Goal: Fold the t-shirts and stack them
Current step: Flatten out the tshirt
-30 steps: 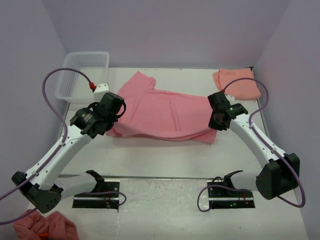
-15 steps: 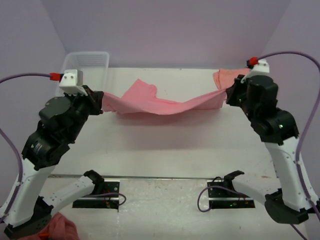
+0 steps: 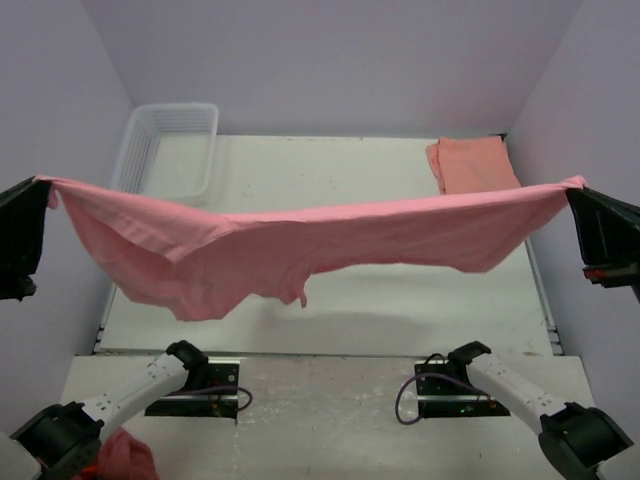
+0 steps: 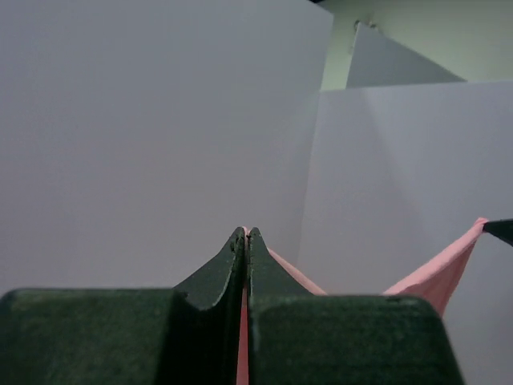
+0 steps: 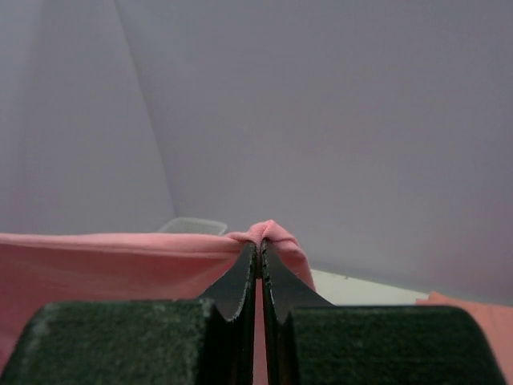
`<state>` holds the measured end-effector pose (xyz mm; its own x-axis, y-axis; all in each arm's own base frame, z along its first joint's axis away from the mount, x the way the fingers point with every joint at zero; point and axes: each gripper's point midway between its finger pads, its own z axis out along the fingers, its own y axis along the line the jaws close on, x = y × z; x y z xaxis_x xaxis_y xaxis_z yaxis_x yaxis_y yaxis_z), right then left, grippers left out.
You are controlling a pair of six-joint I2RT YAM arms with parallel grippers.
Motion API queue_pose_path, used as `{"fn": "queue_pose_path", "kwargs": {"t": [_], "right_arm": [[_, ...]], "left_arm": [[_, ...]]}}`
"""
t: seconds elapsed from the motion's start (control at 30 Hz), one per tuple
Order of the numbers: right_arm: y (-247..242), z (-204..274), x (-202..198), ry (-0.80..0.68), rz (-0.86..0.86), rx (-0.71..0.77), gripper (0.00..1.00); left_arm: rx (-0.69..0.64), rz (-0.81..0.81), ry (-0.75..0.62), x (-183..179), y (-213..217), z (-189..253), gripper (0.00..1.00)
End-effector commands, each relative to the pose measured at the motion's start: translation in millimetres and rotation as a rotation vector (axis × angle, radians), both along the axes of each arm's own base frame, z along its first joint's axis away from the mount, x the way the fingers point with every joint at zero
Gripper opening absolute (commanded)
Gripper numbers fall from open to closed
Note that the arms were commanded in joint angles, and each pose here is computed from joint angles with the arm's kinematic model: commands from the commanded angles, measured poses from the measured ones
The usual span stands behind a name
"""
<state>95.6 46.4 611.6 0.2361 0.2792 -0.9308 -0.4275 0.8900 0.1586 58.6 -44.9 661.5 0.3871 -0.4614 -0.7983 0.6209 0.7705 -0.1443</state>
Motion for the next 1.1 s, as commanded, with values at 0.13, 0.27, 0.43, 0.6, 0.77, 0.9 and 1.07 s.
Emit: {"fn": "queue_pose_path", "kwargs": {"t": [0.13, 0.27, 0.43, 0.6, 0.77, 0.9, 1.07], "right_arm": [[29.8, -23.6, 112.2, 0.175, -0.092, -0.129, 0.00], [36.2, -20.3, 185.7, 0.169, -0.218, -0.180, 0.00], [49.7, -24.0, 278.4, 0.177, -0.292, -0.238, 0.00], [45.6, -12.4, 321.3, 0.117, -0.327, -0.245, 0.00], [36.7, -7.3, 323.1, 0.088, -0.350, -0.268, 0.00], [28.0, 3.8, 297.2, 0.064, -0.356, -0.279, 0.00], [16.3, 11.3, 254.6, 0.052, -0.365, -0.274, 0.00]], "left_arm": [[0.117, 0.141, 0.001, 84.3, -35.3, 16.5, 0.00], [0.192, 0.269, 0.040, 166.1, -64.5, -0.7, 0.00], [0.280, 0.448, 0.078, 265.6, -85.0, -16.7, 0.00], [0.315, 0.469, 0.113, 354.5, -78.1, -28.9, 0.00], [0.343, 0.505, 0.142, 403.2, -67.1, -41.5, 0.00], [0.347, 0.517, 0.117, 388.2, -62.5, -30.8, 0.00], [0.332, 0.534, 0.094, 336.4, -47.0, -17.4, 0.00]]}}
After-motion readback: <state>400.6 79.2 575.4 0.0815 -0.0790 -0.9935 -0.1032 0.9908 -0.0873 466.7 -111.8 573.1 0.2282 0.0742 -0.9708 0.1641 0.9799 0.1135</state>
